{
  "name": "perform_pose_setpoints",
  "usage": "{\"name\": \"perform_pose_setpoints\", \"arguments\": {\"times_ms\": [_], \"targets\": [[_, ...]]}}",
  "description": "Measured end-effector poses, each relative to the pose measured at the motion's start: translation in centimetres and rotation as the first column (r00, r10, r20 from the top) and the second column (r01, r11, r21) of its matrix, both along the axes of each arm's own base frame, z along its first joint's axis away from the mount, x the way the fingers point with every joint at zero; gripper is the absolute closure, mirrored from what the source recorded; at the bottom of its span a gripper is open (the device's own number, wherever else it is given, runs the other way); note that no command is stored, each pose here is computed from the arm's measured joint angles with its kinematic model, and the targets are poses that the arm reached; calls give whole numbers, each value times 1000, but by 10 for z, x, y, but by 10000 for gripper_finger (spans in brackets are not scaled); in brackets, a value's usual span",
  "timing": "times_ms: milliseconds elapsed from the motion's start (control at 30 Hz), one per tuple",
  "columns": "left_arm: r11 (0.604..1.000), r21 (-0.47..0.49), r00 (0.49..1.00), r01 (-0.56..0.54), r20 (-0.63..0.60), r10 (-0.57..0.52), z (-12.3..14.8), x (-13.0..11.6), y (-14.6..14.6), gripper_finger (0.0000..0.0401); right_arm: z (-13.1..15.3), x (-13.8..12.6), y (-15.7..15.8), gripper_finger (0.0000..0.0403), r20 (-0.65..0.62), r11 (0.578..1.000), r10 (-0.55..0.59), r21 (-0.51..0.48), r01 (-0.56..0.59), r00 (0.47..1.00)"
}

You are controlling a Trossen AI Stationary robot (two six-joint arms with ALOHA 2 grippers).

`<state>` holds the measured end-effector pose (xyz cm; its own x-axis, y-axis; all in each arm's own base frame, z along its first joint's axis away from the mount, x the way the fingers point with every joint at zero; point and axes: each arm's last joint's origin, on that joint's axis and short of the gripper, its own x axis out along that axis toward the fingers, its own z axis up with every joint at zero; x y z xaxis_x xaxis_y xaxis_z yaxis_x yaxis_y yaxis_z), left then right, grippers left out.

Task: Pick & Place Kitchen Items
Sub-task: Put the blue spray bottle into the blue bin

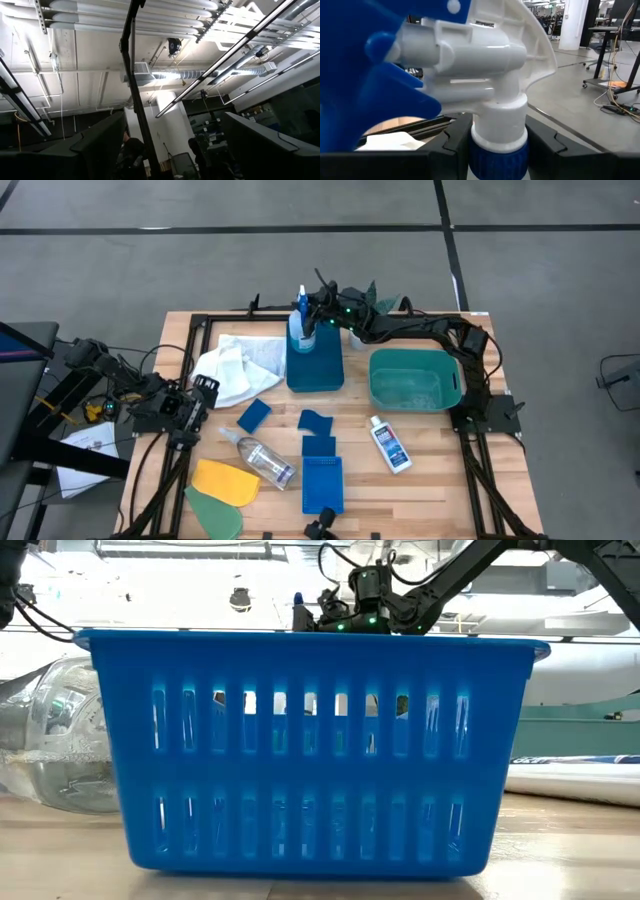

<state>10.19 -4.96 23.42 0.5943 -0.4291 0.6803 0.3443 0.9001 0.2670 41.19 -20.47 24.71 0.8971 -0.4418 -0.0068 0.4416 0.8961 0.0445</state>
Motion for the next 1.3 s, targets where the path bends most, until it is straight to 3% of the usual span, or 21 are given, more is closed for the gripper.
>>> {"name": "perform_pose_setpoints", "arguments": {"times_ms": [433,800,1300], "targets": [[1000,0,1000,0,0,0,0,0,0,73,-2,0,0,273,-22,1000,-2,-14,1,1000],[1000,0,1000,0,0,0,0,0,0,73,-3,0,0,168,-25,1000,-4,1,4,1000],[1000,0,1000,0,0,0,0,0,0,73,-10,0,2,158,-102,1000,25,11,-24,994]]}}
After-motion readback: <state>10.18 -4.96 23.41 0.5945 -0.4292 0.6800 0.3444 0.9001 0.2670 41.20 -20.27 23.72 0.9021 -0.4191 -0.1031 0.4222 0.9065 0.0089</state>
